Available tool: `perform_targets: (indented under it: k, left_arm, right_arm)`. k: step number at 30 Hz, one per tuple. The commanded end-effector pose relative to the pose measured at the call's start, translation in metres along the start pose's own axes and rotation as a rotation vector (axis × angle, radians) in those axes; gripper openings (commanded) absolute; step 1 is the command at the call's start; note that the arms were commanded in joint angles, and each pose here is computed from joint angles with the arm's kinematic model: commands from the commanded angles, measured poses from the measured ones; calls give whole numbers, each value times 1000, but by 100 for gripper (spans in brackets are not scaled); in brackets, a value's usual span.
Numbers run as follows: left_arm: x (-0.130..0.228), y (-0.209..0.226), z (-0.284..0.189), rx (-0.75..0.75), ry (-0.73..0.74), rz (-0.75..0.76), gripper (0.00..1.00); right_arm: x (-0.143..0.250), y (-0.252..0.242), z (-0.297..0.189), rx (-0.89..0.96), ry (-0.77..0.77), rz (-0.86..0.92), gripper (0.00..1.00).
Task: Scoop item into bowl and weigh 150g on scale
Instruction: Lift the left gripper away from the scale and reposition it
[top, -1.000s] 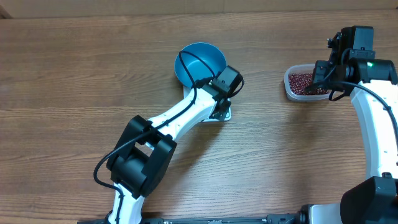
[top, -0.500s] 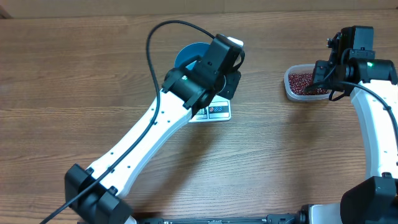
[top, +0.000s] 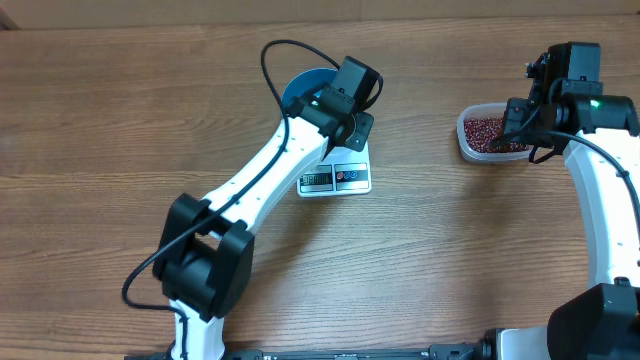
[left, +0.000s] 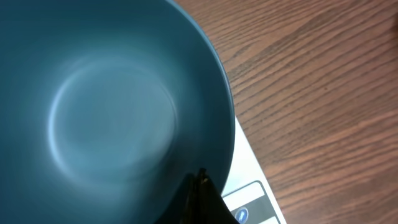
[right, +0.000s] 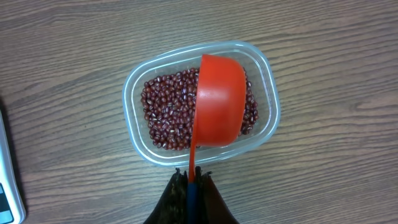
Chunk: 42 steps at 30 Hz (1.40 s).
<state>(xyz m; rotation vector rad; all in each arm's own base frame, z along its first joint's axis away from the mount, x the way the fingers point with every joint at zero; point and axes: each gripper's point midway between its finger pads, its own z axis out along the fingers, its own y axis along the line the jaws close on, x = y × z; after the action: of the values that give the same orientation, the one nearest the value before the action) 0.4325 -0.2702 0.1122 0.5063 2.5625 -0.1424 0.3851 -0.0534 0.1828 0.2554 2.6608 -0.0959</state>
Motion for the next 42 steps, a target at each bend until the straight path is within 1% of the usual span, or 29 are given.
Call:
perform_targets:
  k: [1, 7, 13, 25, 28, 31, 34, 38, 42]
  left_arm:
    - [-2, -5, 6, 15, -5, 17, 4]
    - [4, -6, 17, 18, 20, 13, 4]
    - [0, -22, 16, 105, 9, 2, 4]
    - [-4, -14, 15, 70, -3, -15, 4]
    - [-27, -14, 0, 69, -57, -20, 4]
    - [-47, -9, -19, 38, -94, -24, 4]
    - [-64, -6, -47, 28, -113, -26, 4]
    - [-75, -3, -94, 28, -117, -28, 4]
    - [-71, 5, -147, 35, -129, -56, 4]
  right_arm:
    - [-13, 1, -10, -9, -41, -1, 4]
    - [-13, 1, -10, -10, -41, -1, 4]
    - [-13, 1, -10, -10, -41, -1, 4]
    - [-12, 1, -10, -9, -36, -1, 4]
    - [-12, 1, -10, -9, -34, -1, 4]
    - [-11, 1, -10, -9, -29, -1, 3]
    - [-9, 1, -10, -8, -23, -2, 4]
    - [-6, 0, -9, -7, -11, -3, 4]
    - [-6, 0, -9, -7, -10, -3, 4]
